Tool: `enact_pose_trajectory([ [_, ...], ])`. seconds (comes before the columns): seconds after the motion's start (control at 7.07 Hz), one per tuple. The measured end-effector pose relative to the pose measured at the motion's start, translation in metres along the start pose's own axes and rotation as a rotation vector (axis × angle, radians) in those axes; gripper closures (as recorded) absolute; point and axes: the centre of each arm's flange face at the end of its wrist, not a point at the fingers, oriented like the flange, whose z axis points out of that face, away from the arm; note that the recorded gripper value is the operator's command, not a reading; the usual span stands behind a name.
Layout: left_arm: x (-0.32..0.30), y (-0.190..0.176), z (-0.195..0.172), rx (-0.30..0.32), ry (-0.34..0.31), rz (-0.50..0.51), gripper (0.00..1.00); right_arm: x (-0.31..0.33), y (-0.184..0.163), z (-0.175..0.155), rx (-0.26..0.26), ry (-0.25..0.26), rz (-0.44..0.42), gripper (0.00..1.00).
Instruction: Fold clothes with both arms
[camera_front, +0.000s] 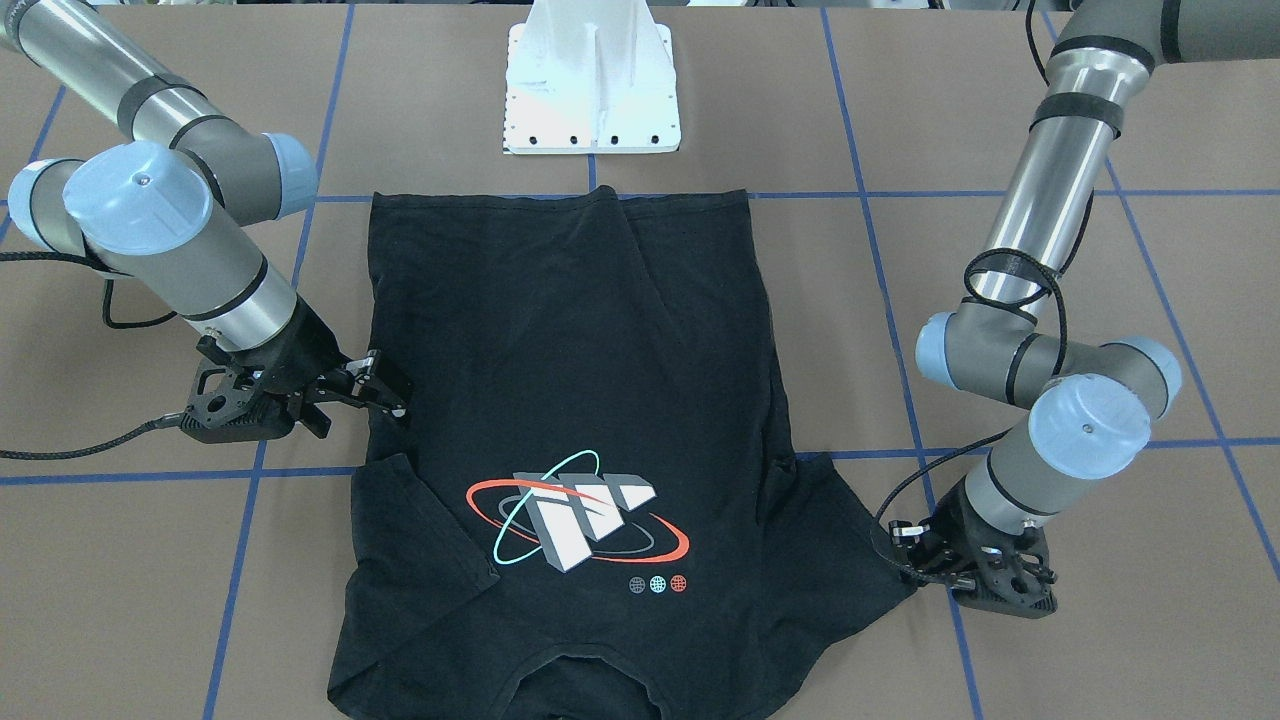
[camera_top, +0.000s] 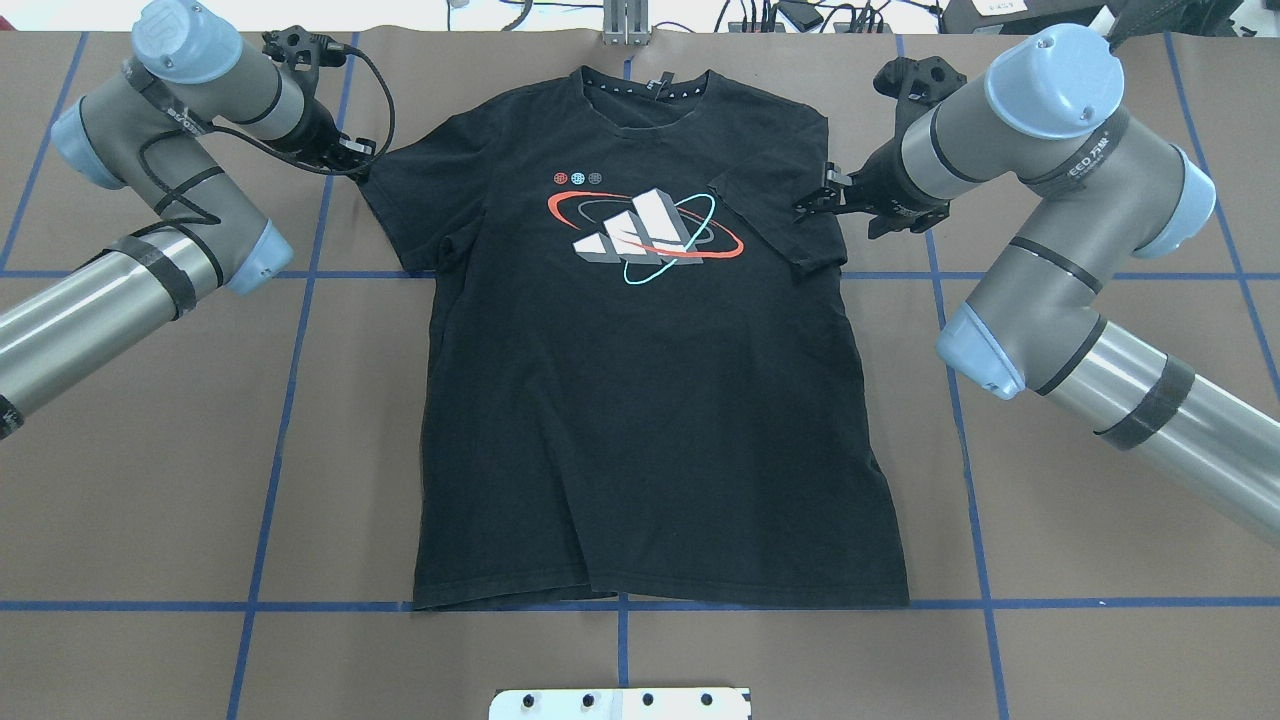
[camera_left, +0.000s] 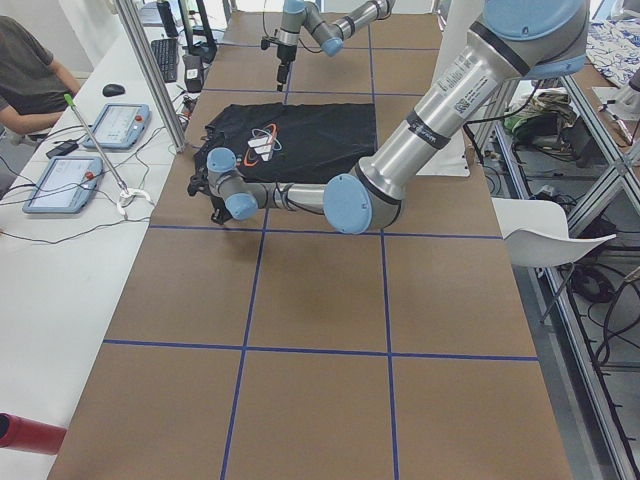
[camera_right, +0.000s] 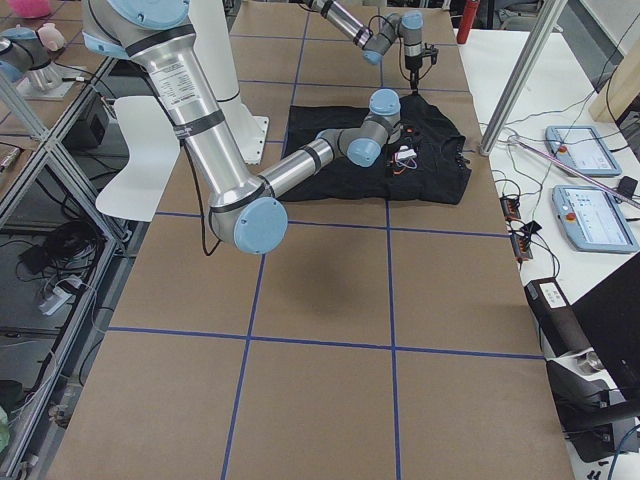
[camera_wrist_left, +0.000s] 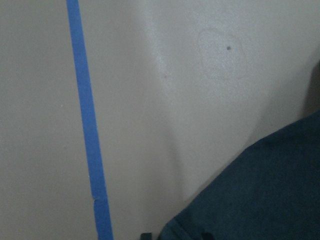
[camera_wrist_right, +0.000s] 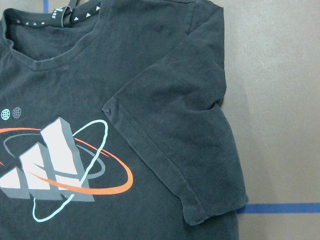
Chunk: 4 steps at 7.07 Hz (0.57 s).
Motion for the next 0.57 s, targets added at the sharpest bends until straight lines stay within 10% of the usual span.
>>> enact_pose_trajectory([
  [0.57,0.027,-0.013,-0.030,0.002,0.085,0.007,1.00,0.002,-0.002,-0.002,0.003,0.001,0.003,0.00],
])
